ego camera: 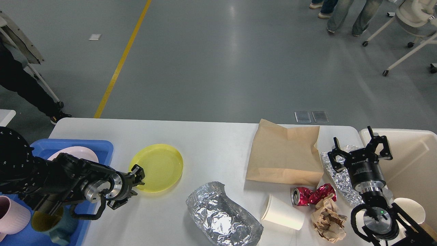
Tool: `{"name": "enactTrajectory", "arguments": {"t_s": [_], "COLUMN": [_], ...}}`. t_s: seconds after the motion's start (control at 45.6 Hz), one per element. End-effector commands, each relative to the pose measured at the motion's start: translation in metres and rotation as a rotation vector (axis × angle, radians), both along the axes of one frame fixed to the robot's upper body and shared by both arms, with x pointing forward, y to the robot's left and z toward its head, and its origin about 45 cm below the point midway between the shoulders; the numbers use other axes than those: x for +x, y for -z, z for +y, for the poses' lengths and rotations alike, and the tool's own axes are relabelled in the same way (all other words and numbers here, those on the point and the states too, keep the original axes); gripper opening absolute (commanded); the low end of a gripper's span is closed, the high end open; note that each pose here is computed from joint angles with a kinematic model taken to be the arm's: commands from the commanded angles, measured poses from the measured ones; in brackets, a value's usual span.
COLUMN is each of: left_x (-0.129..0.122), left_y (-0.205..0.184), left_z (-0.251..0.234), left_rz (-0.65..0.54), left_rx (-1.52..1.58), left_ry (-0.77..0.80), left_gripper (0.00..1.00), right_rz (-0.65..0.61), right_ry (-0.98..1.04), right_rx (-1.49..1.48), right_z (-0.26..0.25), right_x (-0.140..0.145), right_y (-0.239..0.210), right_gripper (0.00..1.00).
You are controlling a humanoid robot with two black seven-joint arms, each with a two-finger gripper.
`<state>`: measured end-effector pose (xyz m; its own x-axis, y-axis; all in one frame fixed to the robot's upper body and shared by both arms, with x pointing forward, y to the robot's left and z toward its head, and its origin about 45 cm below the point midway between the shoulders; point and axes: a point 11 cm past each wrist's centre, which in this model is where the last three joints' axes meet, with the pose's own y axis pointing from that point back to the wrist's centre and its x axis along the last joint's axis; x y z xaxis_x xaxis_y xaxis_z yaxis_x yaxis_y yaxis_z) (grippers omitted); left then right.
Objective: Tidy desktop
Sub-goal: 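Grip the yellow plate's rim with the left gripper, then lift the yellow plate and lay it on the pink plate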
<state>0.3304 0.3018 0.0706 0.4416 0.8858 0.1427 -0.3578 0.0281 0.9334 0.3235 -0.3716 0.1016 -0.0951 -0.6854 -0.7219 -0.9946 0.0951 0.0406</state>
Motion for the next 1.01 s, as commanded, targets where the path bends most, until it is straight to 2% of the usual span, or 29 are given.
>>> {"name": "enactTrajectory", "arguments": {"t_s": [0.0,0.11,0.351,0.482,0.789,0.899,0.987], "left_x": [0.0,-0.003,-0.004,-0.007,-0.011,-0.011,-0.004], "left_y": [0.0,0.002,0.003,0.005,0.003,-0.014,-0.043], "left_z": [-0.001,-0.005,-0.007,-0.007,-0.006,0.0,0.005], "left_rz": [0.002,0.016,0.025,0.035,0.05,0.071,0.083], "left_rx": [-0.002,-0.021,-0.036,-0.04,-0.041,-0.031,-0.024], "left_ry": [0.004,0.014,0.019,0.019,0.021,0.032,0.065], "left_gripper": [0.26,0.16,0.1,0.0,0.0,0.0,0.0], "right_rz": [0.0,0.0,0.0,0.0,0.0,0.0,0.0], "right_ry": [0.0,0.0,0.0,0.0,0.0,0.0,0.0], "right_rx": [0.0,0.0,0.0,0.0,0.0,0.0,0.0], "right_z": [0.0,0.0,0.0,0.0,0.0,0.0,0.0], "right_x": [0.0,0.0,0.0,0.0,0.0,0.0,0.0], "right_y": [0.0,0.0,0.0,0.0,0.0,0.0,0.0], "right_gripper": [1.0,1.0,1.0,1.0,1.0,1.0,1.0]}}
